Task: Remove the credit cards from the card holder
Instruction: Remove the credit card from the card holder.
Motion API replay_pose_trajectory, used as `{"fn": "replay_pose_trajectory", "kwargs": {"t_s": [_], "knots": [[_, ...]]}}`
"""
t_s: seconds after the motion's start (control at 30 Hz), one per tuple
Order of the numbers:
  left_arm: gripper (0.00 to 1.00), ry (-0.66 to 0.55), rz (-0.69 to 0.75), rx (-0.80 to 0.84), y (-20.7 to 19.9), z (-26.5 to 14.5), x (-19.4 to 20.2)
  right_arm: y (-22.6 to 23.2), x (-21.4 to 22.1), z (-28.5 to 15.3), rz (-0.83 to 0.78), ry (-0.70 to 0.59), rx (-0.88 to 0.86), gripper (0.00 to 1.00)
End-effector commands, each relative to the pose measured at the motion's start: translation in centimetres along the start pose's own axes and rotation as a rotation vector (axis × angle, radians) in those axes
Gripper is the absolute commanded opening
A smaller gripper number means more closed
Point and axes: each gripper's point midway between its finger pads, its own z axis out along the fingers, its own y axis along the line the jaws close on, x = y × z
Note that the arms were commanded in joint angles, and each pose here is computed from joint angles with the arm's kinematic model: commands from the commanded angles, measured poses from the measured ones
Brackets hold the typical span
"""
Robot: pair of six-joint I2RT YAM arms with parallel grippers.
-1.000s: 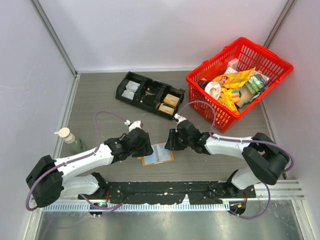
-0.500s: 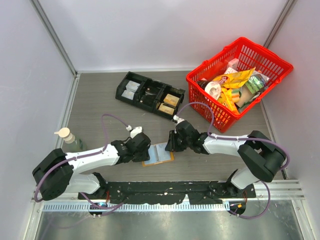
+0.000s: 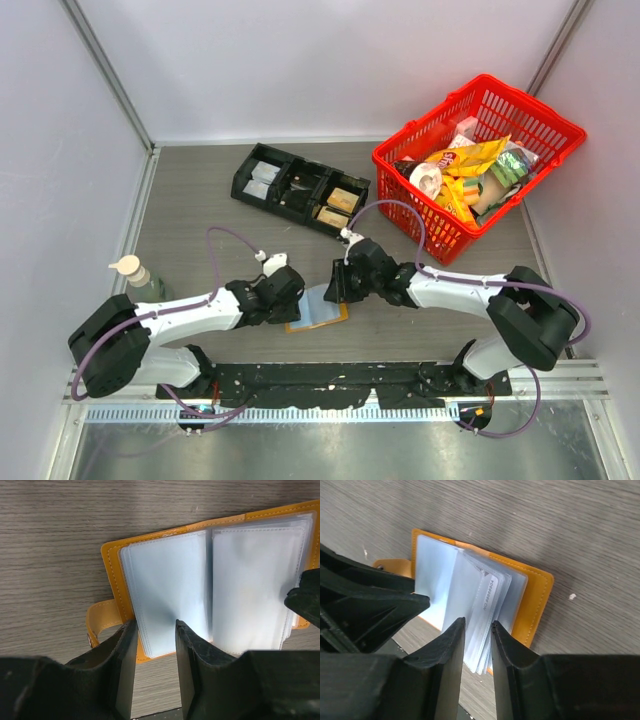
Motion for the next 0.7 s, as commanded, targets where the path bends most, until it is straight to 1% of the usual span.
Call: {"fn": "replay_pose_trajectory", "kwargs": {"t_s": [0.0,0.13,0.23,0.33,0.5,0.53,0.57,0.67], "knots": [[0.38,0.018,-0.023,0.058,-1.7,0.7,0.5,3.7,-2.0,-1.4,-0.051,-0.046,-0.112,0.33],[0.38,0.012,-0.036,0.067,-1.8,0.7,0.5,4.2,-2.0,-1.4,-0.059,-0.044,-0.132,0.34],[0.38,-0.002,-0.053,0.077,-1.8,0.5,0.3,3.6,-1.9,-1.2,-0.058,-0.048,-0.104,0.34],[0.41,-0.026,-0.084,0.091,-1.8,0.1,0.0,2.7,-1.8,-1.1,-0.056,-0.054,-0.066,0.34],[0.55,-0.091,-0.138,0.097,-1.1,-1.2,-1.0,1.6,-2.1,-1.1,-0.06,-0.085,-0.01,0.34],[0.58,-0.11,-0.151,0.095,-0.9,-1.7,-1.4,0.5,-1.8,-1.2,-0.055,-0.073,0.039,0.34],[0.6,-0.129,-0.164,0.097,-0.7,-2.2,-1.8,-0.1,-2.0,-1.3,-0.06,-0.09,0.069,0.35],[0.66,-0.2,-0.205,0.101,0.2,-4.2,-3.1,-1.3,-2.1,-1.5,-0.068,-0.098,0.123,0.36]]}}
